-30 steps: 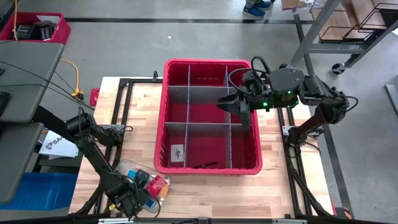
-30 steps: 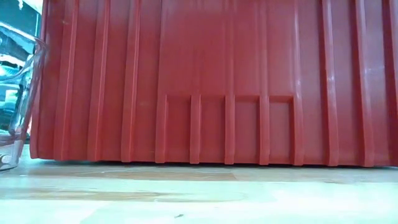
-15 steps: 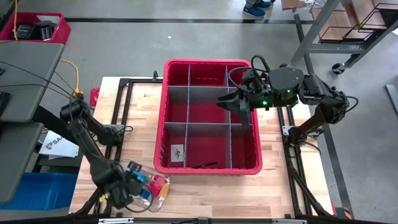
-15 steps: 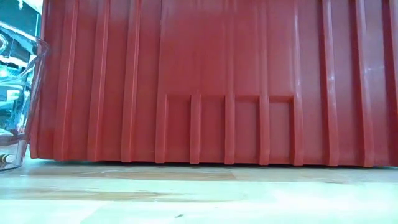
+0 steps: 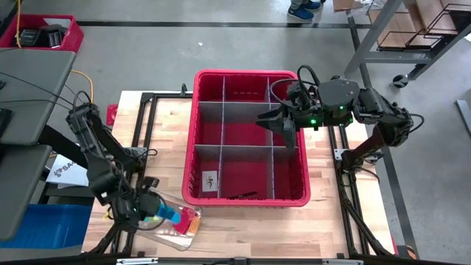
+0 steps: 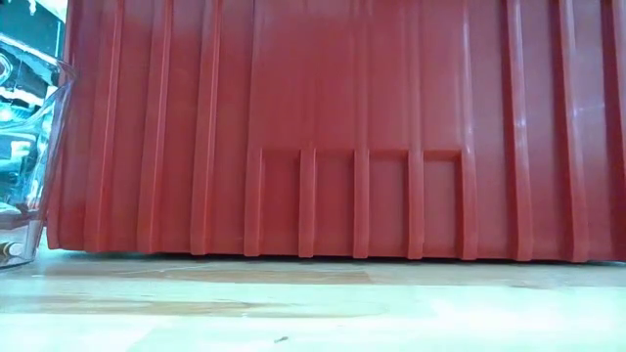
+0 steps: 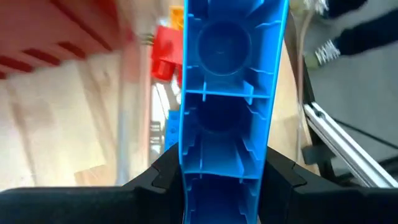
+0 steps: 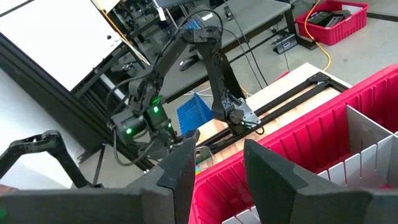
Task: Sort blocks
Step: Put the blue block into the bin
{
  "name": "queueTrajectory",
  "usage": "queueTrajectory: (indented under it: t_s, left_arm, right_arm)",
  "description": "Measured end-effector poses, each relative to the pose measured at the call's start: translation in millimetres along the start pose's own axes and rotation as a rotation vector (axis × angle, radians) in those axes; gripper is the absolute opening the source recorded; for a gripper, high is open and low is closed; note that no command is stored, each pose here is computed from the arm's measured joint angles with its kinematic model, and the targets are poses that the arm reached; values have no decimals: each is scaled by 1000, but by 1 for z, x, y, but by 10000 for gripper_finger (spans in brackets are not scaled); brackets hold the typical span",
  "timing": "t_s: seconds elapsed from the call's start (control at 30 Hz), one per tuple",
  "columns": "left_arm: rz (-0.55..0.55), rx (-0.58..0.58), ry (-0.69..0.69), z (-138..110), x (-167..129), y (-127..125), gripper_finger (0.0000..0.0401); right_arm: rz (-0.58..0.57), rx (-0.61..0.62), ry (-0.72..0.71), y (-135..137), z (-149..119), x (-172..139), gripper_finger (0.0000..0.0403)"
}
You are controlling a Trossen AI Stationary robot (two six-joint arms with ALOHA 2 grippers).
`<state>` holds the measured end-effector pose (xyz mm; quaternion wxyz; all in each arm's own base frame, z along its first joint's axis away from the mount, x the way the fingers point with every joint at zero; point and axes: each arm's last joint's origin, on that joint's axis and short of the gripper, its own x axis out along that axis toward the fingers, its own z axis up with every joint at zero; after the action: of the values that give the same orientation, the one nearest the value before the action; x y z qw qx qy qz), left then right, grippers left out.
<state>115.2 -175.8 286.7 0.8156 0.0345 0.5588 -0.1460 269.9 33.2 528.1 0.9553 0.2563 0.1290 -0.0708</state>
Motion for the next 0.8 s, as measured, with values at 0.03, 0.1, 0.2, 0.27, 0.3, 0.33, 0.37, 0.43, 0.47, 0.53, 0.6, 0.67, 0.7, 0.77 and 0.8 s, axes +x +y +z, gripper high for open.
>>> queueTrajectory:
  t_s: [0.03,0.1,0.2,0.27,0.3,0.33,0.37,0.43,0.47,0.53,0.6,0.67,0.7,0.77,0.8]
  left_arm:
    - [11,-7,-16,0,-2,1,124]
    - [29,-15,-55,0,-6,4,124]
    - [64,-19,-106,0,-9,6,124]
    - [80,-15,-123,1,-9,7,124]
    - [86,-10,-130,1,-10,7,124]
    - [91,-2,-137,1,-10,8,124]
    - [95,6,-142,1,-10,8,124]
    - [99,21,-143,1,-10,8,124]
    - [99,32,-143,1,-10,8,124]
    - [100,51,-142,1,-10,8,124]
    - [95,65,-138,1,-10,7,124]
    - [95,66,-137,1,-10,7,124]
    - [95,66,-137,1,-10,7,124]
    - [95,66,-137,1,-10,7,124]
    - [95,67,-137,1,-10,7,124]
  right_arm:
    - [0,0,0,0,0,0,129]
    - [0,0,0,0,0,0,129]
    - [-6,-1,4,0,0,0,129]
    - [-14,-2,12,-1,-1,0,129]
    - [-19,3,16,-2,-2,0,129]
    - [-29,8,19,-2,-2,0,129]
    - [-47,20,21,-3,-3,0,129]
    - [-73,45,27,-5,-5,0,129]
    - [-85,60,28,-5,-5,0,129]
    - [-107,62,25,-6,-6,0,129]
    - [-112,61,28,-7,-6,0,129]
    - [-115,76,29,-7,-6,0,129]
    - [-117,80,28,-7,-6,0,129]
    - [-117,83,27,-7,-6,0,129]
    - [-117,83,27,-7,-6,0,129]
